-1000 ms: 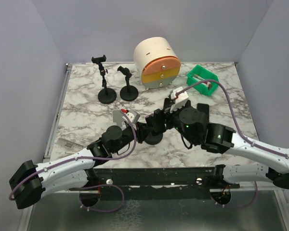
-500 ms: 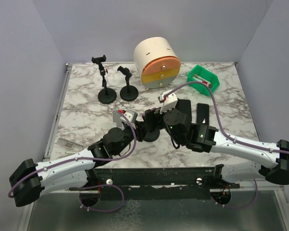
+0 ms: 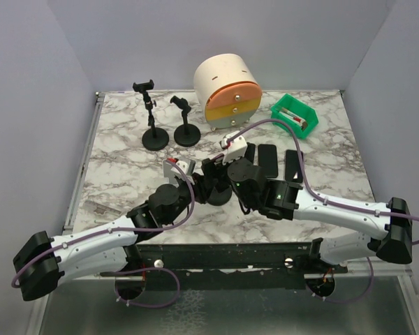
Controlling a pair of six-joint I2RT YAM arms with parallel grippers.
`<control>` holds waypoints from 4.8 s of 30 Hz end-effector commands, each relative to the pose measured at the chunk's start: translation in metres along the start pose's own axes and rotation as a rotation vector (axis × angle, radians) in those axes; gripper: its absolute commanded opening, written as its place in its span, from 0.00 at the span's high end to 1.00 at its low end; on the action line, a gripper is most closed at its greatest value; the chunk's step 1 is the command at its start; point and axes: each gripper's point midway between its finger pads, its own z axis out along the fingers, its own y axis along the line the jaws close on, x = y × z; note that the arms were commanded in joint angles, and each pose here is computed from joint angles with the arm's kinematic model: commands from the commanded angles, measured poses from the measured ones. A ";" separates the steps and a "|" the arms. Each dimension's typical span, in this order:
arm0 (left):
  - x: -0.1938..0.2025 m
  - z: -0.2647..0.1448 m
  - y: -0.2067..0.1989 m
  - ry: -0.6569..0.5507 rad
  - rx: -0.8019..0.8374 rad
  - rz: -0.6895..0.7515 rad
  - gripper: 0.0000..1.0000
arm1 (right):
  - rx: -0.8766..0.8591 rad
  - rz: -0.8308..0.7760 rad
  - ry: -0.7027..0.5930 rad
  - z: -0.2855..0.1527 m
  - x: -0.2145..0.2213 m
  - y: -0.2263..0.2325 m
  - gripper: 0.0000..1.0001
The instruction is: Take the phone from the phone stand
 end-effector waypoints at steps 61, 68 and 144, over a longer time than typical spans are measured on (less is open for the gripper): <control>-0.102 -0.125 0.054 -0.289 -0.161 0.061 0.01 | -0.048 -0.106 0.049 0.005 0.019 -0.004 0.00; -0.098 -0.121 0.052 -0.271 -0.156 0.068 0.01 | -0.050 -0.109 0.034 0.010 0.021 -0.001 0.04; -0.017 -0.018 -0.011 -0.147 0.119 -0.038 0.74 | -0.044 0.045 0.177 -0.011 0.025 -0.004 1.00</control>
